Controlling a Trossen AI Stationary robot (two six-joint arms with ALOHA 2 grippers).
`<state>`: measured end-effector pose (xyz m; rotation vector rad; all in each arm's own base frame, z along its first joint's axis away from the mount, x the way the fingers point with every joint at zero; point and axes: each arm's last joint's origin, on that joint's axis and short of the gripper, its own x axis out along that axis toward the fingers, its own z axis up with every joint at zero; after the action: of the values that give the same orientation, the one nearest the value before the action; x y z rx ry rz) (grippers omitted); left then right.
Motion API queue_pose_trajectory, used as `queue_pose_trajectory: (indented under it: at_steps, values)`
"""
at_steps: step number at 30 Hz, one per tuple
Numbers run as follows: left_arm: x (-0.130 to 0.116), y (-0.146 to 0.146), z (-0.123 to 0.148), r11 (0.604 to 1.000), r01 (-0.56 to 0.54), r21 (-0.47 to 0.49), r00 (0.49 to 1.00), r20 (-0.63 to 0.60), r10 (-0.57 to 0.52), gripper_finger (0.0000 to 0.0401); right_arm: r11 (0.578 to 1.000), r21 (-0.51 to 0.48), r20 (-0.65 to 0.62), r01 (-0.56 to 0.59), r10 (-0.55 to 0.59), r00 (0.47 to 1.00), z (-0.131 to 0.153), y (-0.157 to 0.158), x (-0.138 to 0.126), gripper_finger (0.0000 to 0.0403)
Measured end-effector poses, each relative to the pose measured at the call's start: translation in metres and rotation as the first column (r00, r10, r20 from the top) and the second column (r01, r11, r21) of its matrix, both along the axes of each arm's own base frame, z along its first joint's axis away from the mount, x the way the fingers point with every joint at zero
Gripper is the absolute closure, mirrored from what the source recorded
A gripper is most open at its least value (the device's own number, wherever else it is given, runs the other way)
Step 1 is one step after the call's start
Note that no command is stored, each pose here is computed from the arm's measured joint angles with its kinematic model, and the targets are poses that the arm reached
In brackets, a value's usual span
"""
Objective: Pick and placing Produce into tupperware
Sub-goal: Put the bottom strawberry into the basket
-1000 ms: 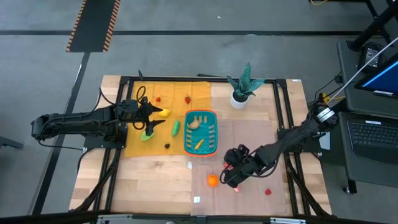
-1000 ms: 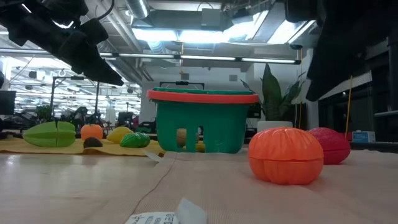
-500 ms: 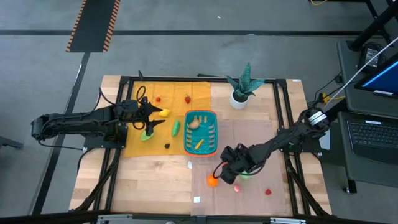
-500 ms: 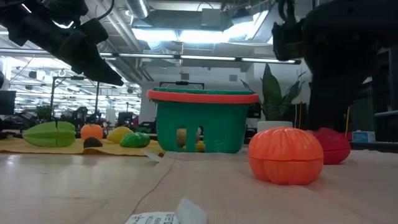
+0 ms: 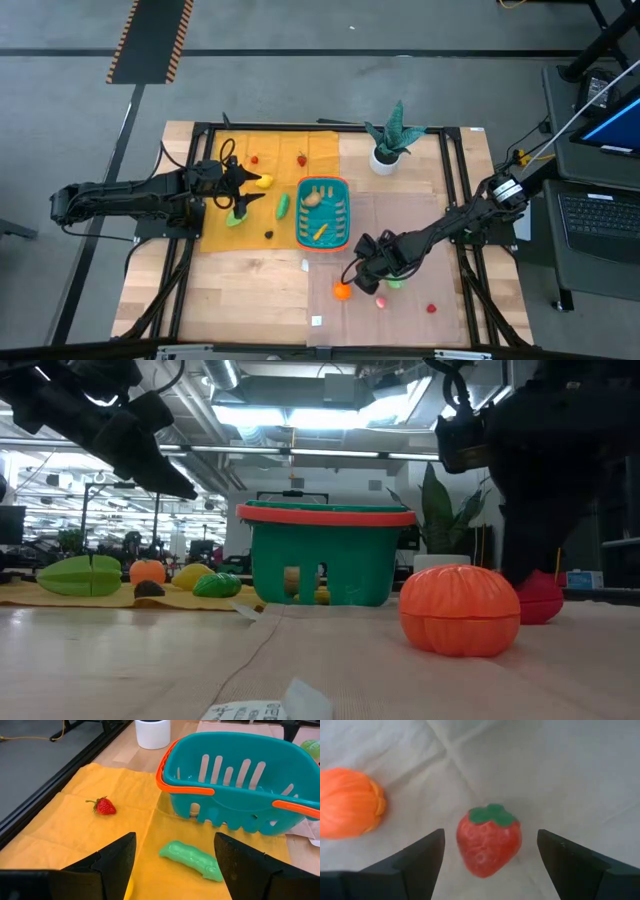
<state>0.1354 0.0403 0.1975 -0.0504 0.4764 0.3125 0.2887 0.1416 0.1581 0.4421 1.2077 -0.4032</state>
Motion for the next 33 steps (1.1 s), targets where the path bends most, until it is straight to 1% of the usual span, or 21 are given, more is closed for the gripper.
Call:
queue_pose_trajectory:
  at_steps: [8, 26, 29, 33]
  values:
    - [-0.0002, 0.0, -0.0003, 1.0, 0.0, -0.001, 1.0, -0.003, 0.0, 0.014, 1.0, 0.012, -0.006, -0.004, 0.005, 1.0, -0.0001, 0.0002, 0.0, 0.0085]
    - [-0.0005, -0.0001, -0.0012, 1.0, 0.0, -0.003, 1.0, -0.012, 0.0, 0.014, 1.0, -0.007, -0.019, -0.005, 0.005, 1.0, -0.0087, -0.002, 0.0036, 0.0086]
    - [-0.0005, -0.0001, -0.0012, 1.0, 0.0, -0.003, 1.0, -0.012, 0.0, 0.014, 1.0, -0.01, -0.024, -0.006, 0.005, 1.0, -0.0088, -0.0022, 0.0031, 0.0094]
    - [-0.0006, -0.0001, -0.0012, 1.0, 0.0, -0.004, 1.0, -0.013, 0.0, 0.014, 1.0, -0.01, -0.024, -0.004, 0.003, 1.0, -0.0088, -0.0027, 0.0033, 0.0123]
